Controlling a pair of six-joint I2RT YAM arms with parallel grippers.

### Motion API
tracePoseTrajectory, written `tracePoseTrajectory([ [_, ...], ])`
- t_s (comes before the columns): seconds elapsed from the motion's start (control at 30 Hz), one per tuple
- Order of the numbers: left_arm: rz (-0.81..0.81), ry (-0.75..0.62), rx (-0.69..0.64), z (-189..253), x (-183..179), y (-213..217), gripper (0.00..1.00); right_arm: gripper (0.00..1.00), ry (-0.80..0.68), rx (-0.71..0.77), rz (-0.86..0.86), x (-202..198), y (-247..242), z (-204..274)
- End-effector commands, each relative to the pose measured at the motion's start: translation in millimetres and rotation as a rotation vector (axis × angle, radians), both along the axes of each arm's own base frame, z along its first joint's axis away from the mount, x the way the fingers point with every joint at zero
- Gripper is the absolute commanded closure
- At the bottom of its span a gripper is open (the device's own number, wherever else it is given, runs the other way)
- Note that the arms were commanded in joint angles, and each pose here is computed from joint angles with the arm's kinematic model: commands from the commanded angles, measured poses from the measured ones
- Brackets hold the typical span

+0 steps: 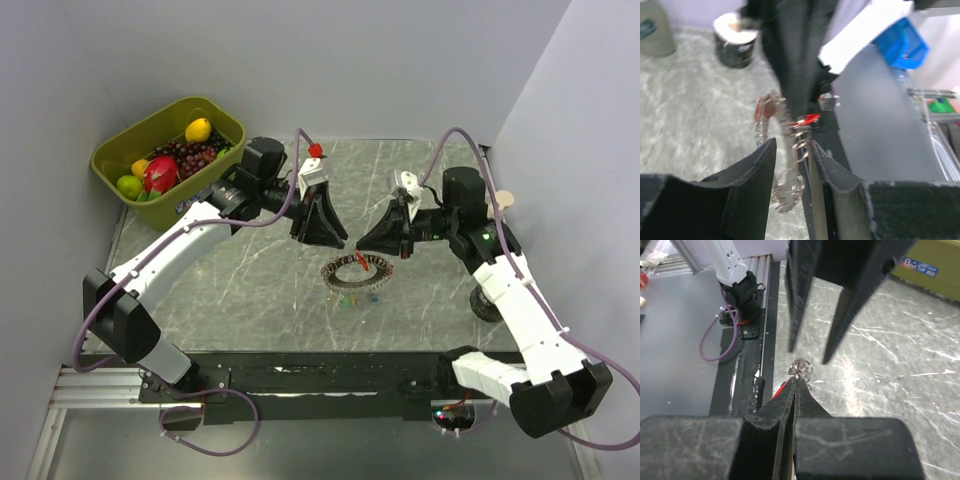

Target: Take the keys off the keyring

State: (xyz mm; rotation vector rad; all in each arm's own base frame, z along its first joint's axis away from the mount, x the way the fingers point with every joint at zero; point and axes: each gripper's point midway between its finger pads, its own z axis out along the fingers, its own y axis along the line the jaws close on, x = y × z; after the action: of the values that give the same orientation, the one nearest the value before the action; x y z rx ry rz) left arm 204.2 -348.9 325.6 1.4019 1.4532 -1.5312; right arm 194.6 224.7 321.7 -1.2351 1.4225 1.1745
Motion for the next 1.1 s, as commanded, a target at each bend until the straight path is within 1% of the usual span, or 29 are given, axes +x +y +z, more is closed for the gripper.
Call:
tracePoseTrajectory([
  [0.0, -0.146, -0.010, -0.084, 23, -22, 6, 0.63, 1.00, -0.073, 0.032, 0.056, -8, -1, 25],
  [0.13, -0.151, -0.008, -0.078, 17, -22, 5, 0.63, 1.00, -0.096, 0.026, 0.058, -9, 0, 32],
  [0.17, -0.143, -0.014, -0.080, 15, -20, 3, 0.64, 1.00, -0.078, 0.013, 0.053, -11, -1, 29],
  [0.33, -0.123, 0.009, -0.058, 8, -12, -2, 0.65, 1.00, -0.100, -0.013, 0.092, -22, 6, 27],
  [0.5, -0.140, 0.008, -0.058, 12, -10, -6, 0.65, 1.00, -0.117, -0.015, 0.083, -24, 5, 28],
  [0.7, -0.192, 0.012, -0.059, 6, -22, -9, 0.69, 1.00, -0.124, -0.007, 0.077, -24, 6, 30],
  [0.87, -0.217, 0.024, -0.072, 5, -28, -9, 0.70, 1.00, -0.117, -0.013, 0.071, -21, 5, 28],
  [0.97, -0.235, 0.028, -0.070, 6, -32, -9, 0.73, 1.00, -0.125, -0.010, 0.067, -21, 6, 28],
  [1.03, -0.241, 0.026, -0.073, 8, -32, -9, 0.73, 1.00, -0.125, -0.010, 0.062, -20, 6, 27],
  [1.07, -0.245, 0.027, -0.074, 8, -33, -9, 0.76, 1.00, -0.128, -0.015, 0.052, -19, 5, 26],
])
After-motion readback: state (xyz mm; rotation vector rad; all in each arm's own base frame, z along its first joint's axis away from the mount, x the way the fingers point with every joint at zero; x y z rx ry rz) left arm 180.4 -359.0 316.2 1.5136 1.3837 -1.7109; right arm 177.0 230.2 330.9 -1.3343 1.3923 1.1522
